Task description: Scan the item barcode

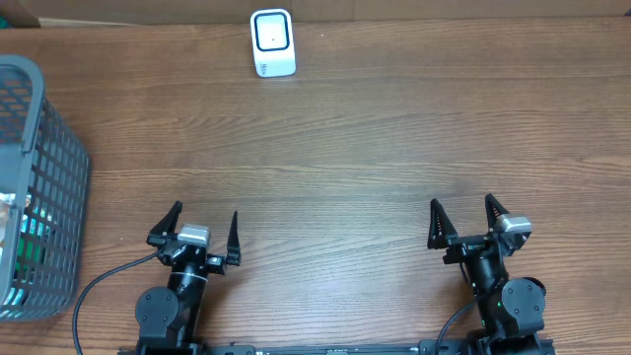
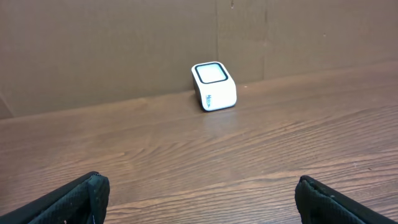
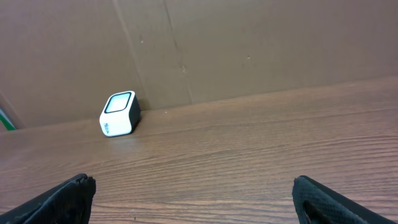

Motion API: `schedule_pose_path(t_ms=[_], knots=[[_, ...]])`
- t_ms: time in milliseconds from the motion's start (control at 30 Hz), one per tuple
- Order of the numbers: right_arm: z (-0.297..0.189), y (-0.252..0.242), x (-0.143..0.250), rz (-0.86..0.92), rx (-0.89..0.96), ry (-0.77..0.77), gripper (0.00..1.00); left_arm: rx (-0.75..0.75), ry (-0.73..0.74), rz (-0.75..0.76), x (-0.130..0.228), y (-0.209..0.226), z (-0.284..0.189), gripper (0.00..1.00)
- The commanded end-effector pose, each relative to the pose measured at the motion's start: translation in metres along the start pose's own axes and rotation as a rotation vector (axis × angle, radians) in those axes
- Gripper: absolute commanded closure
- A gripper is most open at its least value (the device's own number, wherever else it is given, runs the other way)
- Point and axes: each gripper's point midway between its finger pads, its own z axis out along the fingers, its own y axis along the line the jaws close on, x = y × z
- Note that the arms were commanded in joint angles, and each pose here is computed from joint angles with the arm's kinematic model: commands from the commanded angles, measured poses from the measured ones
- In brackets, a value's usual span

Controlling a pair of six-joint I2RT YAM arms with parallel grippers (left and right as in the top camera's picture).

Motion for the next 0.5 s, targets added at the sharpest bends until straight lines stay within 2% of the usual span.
schedule_pose_path(t_ms=[0, 467], knots=[[0.0001, -0.0004, 0.0011, -0.005, -0.002, -0.006, 0.0, 0.0, -0.007, 0.001, -0.0001, 0.0003, 0.0003, 0.0], [0.0001, -0.0004, 0.0011, -0.005, -0.002, -0.006, 0.0, -0.003, -0.001, 0.001, 0.0014, 0.0007, 0.0004, 0.0]])
